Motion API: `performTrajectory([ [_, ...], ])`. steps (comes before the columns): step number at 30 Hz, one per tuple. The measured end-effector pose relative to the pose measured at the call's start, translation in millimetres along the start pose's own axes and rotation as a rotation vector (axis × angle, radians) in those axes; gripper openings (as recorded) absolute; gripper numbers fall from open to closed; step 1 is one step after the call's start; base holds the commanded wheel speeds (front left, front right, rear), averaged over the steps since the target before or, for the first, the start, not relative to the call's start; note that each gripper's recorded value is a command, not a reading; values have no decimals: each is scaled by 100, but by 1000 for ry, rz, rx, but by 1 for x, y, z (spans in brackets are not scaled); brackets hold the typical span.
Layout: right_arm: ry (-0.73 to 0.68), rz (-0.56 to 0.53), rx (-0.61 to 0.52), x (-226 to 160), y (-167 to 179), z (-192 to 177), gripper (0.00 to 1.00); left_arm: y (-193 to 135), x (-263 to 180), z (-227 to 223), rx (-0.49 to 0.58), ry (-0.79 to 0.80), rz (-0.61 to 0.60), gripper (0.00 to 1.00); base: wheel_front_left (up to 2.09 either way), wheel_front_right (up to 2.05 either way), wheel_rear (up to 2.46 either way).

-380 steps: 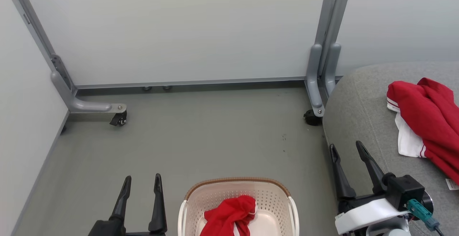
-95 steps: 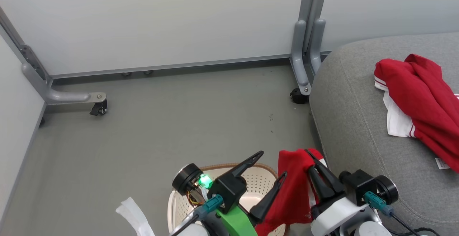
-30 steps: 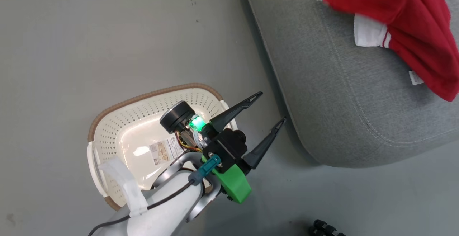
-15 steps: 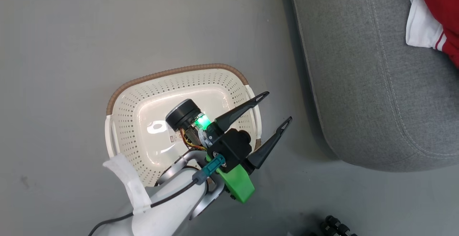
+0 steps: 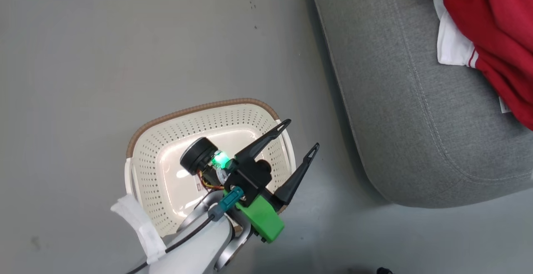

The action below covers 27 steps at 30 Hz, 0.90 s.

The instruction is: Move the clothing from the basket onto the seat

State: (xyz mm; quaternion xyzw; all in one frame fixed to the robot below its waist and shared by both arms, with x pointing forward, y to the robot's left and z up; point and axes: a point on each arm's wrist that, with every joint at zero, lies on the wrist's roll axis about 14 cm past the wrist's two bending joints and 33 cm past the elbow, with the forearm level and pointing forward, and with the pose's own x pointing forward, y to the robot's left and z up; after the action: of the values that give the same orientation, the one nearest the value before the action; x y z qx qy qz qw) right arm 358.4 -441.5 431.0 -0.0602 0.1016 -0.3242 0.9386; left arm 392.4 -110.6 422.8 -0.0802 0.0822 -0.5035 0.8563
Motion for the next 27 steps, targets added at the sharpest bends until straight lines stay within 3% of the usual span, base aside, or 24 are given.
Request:
performTrajectory([
  [6, 82, 76, 22, -54, 15, -30, 100, 6, -15, 16, -47, -46, 138, 100, 0, 0, 0],
  [11, 66, 236, 101, -87, 63, -25, 100, 17, -40, 22, -133, -72, 306, 100, 0, 0, 0],
  [19, 3, 659, 211, -162, 183, 5, 100, 50, -117, 46, -143, -179, 649, 100, 0, 0, 0],
  [27, -139, 871, 250, -196, 237, 57, 100, 71, -205, 59, -50, -242, 890, 100, 0, 0, 0],
])
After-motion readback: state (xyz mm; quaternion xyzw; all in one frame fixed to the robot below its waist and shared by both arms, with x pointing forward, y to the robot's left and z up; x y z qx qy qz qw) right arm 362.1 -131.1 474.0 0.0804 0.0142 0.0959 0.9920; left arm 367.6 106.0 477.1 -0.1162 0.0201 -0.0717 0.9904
